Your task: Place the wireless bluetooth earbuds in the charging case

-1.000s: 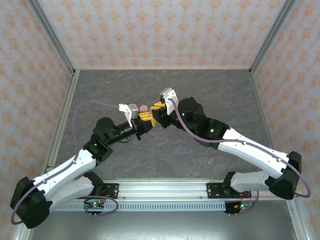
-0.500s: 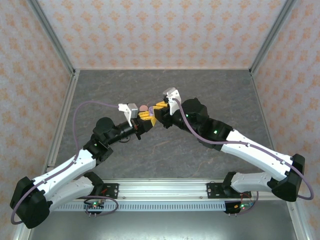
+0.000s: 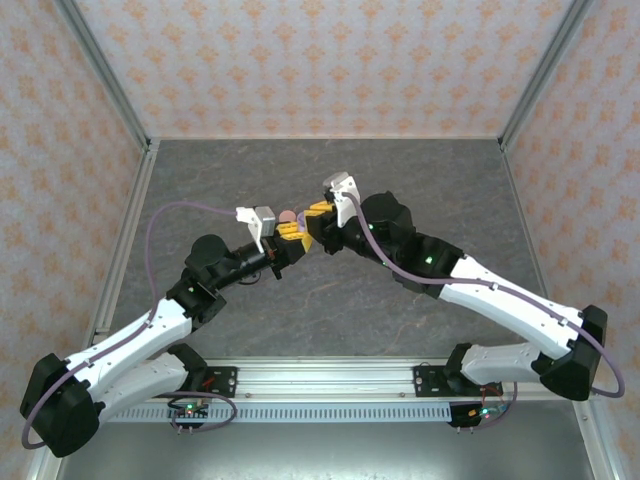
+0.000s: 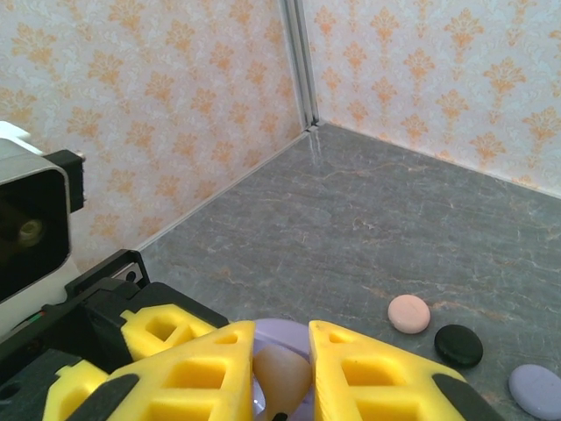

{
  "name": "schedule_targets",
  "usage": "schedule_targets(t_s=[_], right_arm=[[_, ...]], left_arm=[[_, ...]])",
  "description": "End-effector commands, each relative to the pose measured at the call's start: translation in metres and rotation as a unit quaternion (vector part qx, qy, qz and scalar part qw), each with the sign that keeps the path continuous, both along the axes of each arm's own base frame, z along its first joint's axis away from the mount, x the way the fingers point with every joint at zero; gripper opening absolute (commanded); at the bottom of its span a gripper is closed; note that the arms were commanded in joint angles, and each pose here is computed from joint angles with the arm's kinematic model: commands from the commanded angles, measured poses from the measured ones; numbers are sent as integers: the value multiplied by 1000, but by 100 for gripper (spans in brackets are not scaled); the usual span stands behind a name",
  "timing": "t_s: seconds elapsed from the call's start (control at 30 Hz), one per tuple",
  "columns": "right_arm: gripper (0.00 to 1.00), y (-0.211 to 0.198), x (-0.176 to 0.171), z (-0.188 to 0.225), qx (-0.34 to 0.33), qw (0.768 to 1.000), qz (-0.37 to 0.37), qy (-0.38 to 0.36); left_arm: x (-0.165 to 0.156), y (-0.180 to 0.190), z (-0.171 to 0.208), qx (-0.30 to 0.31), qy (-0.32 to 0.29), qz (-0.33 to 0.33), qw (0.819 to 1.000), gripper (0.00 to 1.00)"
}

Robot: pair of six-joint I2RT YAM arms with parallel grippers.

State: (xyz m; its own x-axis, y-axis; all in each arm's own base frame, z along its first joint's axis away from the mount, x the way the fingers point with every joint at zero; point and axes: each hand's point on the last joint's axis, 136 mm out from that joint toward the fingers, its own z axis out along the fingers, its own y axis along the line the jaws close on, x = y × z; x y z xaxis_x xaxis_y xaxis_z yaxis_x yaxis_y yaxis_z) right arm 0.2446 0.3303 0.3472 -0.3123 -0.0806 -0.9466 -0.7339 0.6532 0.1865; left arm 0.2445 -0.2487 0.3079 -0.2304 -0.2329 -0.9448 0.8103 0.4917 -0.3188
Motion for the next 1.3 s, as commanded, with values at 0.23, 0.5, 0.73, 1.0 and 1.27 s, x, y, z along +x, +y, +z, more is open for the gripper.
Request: schedule_targets(t_s=[0.23,0.5,0.73,1.0,1.27], right_arm=[[22,9,-1,-2,-8,1000,15,26],[28,7,2,4,-2,1000,11,28],[40,0,5,19,13,999,4,30],[59,-24,1,45,83,995,22,51],[65,-35,-5,9,41,993,25,108]], left_arm=[[-6,-3,24,-15,-41,-14,999,0],[-6,-4,24,-13,-43,-14,999,0],[-7,-4,23,-12,-43,-16,999,0],[-11,-4,23,-14,-51,-23,998,0],[-17,-2,26,-17,-65,-27,997,0]])
